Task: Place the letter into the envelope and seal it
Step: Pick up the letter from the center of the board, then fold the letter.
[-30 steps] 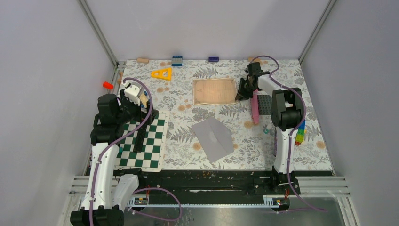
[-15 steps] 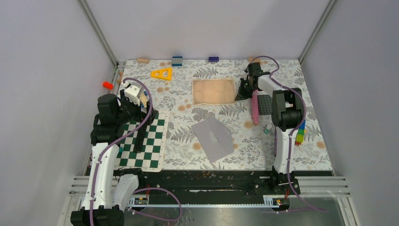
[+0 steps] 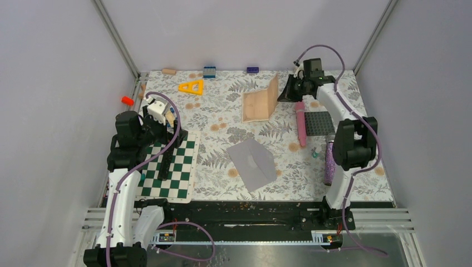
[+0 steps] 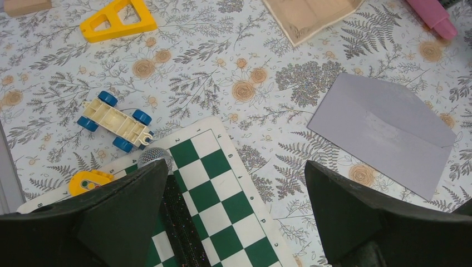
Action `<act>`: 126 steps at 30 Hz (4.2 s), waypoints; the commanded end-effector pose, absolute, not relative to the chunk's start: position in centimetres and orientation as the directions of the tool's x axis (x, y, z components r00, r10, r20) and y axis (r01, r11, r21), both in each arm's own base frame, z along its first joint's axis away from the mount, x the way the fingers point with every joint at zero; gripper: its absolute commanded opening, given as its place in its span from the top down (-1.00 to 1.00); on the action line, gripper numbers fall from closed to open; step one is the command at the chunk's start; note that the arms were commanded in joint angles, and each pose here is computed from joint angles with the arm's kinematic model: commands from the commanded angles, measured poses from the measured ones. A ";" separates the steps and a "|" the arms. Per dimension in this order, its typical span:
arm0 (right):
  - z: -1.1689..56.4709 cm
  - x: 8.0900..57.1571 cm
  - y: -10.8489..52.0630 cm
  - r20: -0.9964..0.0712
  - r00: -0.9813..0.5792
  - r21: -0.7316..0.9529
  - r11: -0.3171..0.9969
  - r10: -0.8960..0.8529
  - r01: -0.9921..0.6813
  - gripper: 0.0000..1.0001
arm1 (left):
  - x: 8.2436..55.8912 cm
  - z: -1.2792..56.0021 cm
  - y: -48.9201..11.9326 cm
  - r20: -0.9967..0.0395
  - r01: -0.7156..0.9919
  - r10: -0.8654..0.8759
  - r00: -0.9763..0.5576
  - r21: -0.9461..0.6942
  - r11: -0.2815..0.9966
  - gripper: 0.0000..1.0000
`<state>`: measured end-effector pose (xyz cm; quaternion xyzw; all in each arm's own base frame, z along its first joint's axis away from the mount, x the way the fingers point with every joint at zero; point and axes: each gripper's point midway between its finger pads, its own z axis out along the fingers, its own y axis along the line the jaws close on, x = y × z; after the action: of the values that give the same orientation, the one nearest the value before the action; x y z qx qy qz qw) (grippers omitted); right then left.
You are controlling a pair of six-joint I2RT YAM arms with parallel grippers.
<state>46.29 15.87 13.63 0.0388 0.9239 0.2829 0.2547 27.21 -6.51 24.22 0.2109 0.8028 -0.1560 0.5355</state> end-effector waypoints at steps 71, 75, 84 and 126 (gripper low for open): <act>34.8 11.4 19.5 -0.752 -0.005 -0.048 0.063 -0.660 -0.997 1.00 | 20.0 30.5 -24.6 -0.982 0.990 0.162 0.093 0.074 -0.123 -0.98; 35.5 11.9 19.4 -0.760 0.021 -0.097 0.080 -0.649 -0.992 1.00 | 19.1 30.3 -24.6 -0.986 0.986 0.160 0.040 0.013 -0.166 -0.97; 36.1 14.4 19.1 -0.755 0.052 -0.205 0.160 -0.654 -0.966 1.00 | 18.4 30.0 -24.7 -0.987 0.982 0.160 0.000 -0.030 -0.184 -0.89; 37.8 18.3 18.3 -0.773 0.042 -0.332 0.348 -0.633 -0.877 1.00 | 20.5 29.2 -25.1 -0.990 0.999 0.135 0.038 0.032 -0.043 0.02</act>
<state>17.36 18.16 37.06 -0.5697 0.6784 0.1451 0.4406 21.31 -24.99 27.47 0.5300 0.5500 -0.4686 0.4439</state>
